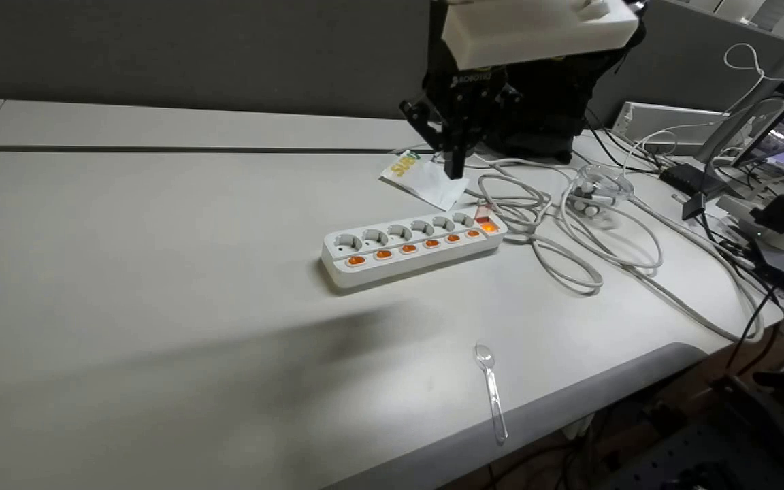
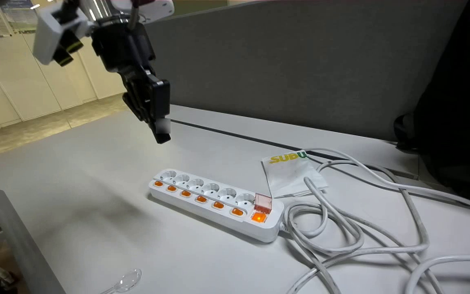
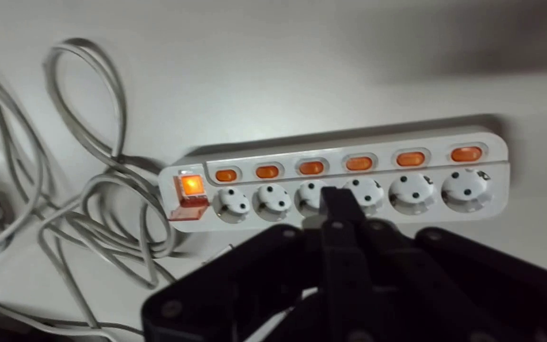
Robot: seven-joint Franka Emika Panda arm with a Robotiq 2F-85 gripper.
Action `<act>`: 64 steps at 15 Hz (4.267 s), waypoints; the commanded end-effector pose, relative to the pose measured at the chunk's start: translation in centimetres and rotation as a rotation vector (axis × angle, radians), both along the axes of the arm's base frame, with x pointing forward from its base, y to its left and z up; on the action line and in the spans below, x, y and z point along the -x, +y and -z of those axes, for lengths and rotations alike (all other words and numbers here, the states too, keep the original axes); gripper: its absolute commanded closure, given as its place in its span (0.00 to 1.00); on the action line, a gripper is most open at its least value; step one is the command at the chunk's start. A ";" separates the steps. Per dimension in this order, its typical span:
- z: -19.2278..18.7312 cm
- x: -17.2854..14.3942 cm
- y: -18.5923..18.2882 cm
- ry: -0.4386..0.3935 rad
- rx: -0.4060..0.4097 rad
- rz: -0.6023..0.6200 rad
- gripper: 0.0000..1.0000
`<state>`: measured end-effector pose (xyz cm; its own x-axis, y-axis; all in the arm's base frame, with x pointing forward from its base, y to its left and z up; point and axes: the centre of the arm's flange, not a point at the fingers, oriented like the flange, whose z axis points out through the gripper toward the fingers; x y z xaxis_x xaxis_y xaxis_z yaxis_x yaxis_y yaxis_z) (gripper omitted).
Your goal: Turn off the second switch from the left on the adapter
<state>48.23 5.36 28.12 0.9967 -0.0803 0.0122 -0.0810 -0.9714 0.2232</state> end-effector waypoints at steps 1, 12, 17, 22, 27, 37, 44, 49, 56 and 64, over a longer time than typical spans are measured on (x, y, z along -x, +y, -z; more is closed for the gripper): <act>3.5 -1.7 0.4 -0.021 -0.160 -0.024 1.00; 9.1 -0.9 2.1 0.044 -0.308 -0.080 1.00; 10.1 -0.6 2.2 -0.005 -0.292 -0.074 1.00; 11.1 -0.9 2.4 -0.066 -0.277 -0.072 1.00; 11.8 -0.5 1.9 -0.022 -0.280 -0.036 1.00; 12.2 -0.6 1.2 -0.021 -0.281 -0.045 0.99; 12.6 -0.6 1.0 -0.018 -0.281 -0.043 1.00; 13.1 -0.6 1.1 -0.009 -0.275 -0.042 1.00; 14.8 -0.7 1.2 0.028 -0.240 -0.030 1.00; 16.2 -0.4 2.1 0.060 -0.205 0.006 1.00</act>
